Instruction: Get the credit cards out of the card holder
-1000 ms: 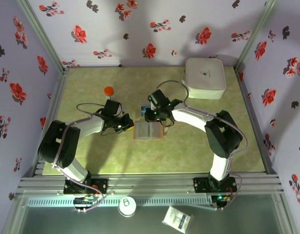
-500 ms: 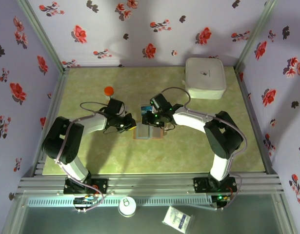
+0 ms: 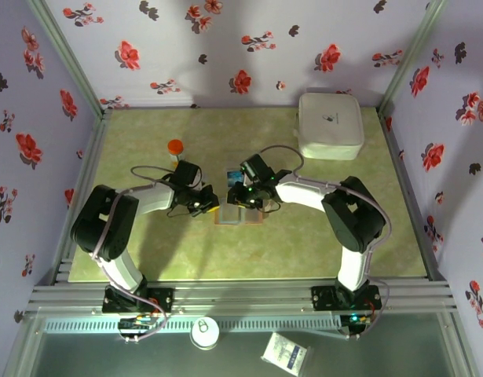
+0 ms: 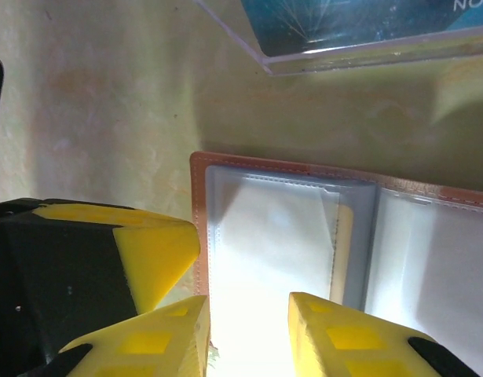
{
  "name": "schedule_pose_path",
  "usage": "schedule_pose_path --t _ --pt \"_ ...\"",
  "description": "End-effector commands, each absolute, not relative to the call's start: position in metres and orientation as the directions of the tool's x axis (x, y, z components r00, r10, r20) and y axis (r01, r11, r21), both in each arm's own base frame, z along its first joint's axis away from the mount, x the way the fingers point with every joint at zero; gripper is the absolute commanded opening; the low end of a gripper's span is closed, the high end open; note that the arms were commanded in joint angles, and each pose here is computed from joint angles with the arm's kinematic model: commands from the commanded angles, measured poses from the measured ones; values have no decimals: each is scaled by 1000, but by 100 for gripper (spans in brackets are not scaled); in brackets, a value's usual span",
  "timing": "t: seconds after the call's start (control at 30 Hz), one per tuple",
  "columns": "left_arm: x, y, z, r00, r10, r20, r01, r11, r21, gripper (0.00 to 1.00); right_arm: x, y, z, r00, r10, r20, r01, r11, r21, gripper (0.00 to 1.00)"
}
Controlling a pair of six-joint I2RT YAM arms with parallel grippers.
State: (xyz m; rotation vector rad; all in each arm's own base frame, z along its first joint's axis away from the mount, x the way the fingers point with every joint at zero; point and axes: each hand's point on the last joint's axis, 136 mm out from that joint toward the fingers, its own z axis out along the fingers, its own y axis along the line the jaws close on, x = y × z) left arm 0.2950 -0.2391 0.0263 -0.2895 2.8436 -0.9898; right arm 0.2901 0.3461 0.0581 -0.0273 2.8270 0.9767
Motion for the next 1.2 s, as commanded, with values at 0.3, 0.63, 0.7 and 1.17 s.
schedule_pose_path --t 0.3,0.63,0.7,1.17 --pt "285 -229 13 -982 -186 -42 -131 818 -560 0 281 351 40 -997 28 -72 -22 789 614 33" --pt "288 -226 10 -982 -182 -56 -123 831 -542 0 281 345 34 -997 24 -72 -22 815 579 30" --pt "289 -225 11 -982 -180 -59 -121 834 -538 0 282 341 36 -996 25 -88 -29 827 561 30" --pt "290 -220 5 -983 -175 -59 -120 849 -515 0 285 326 34 -993 36 -111 -24 864 503 29"
